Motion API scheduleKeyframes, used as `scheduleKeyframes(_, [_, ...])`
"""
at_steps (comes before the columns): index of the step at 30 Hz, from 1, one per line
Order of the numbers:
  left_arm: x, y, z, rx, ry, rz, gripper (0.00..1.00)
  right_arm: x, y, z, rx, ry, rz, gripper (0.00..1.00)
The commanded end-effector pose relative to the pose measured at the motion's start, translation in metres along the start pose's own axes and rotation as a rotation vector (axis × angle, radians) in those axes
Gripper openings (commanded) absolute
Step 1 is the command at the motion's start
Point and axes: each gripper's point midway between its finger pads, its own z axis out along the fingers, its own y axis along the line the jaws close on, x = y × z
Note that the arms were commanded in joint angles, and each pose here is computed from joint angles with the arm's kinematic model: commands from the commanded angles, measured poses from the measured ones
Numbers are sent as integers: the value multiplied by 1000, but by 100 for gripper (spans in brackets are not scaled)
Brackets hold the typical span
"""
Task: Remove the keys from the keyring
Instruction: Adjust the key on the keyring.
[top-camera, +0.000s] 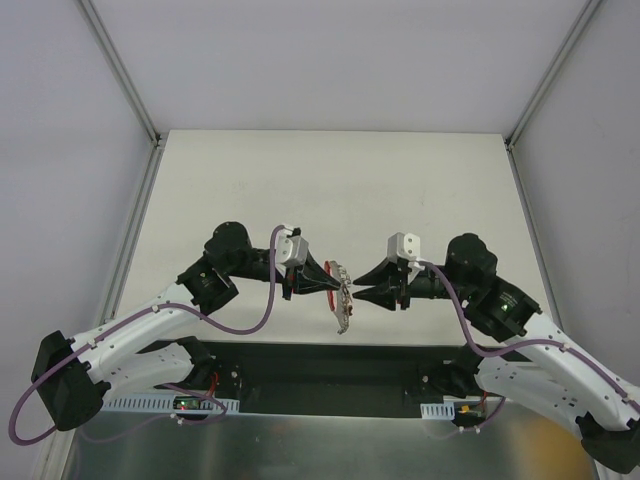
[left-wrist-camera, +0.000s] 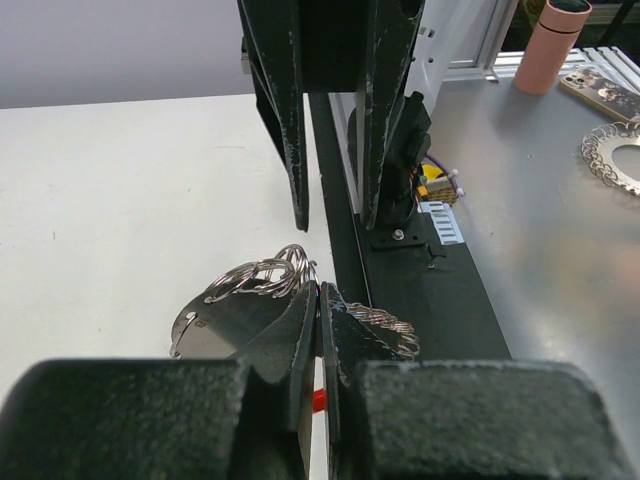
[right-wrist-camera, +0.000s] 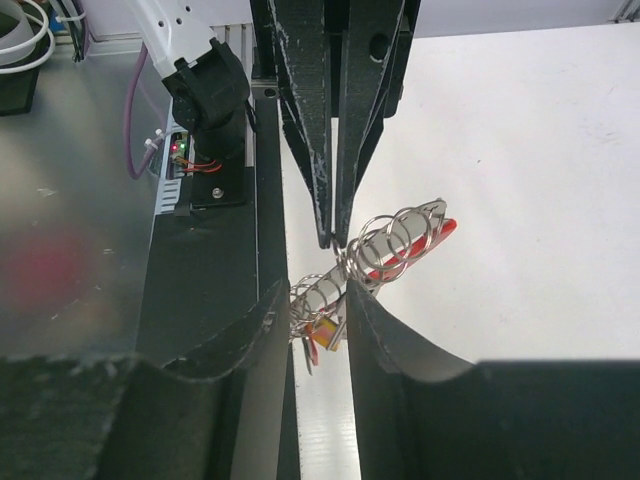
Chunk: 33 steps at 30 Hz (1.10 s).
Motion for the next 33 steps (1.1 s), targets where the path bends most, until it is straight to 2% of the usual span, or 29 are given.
scheduleKeyframes(1, [-20,-11,-3,61,-66,88,0,-10,-2,5,-26,-45,-100,31])
scheduleKeyframes(9, [-19,-11,-3,66,-63,83,0,-12,6,6,-69,-45,-89,19])
scheduleKeyframes(15, [-17,-10,-3,58,-60,79,0,-18,7,3,-49,-63,-105,24])
scheduleKeyframes(21, [-18,-9,-4,52,-60,78,0,-5,14,8,-101,-23,-81,16])
scheduleKeyframes(33, [-21,-13,-5,63,-66,87,0,2,-3,14,-30,30,-51,18])
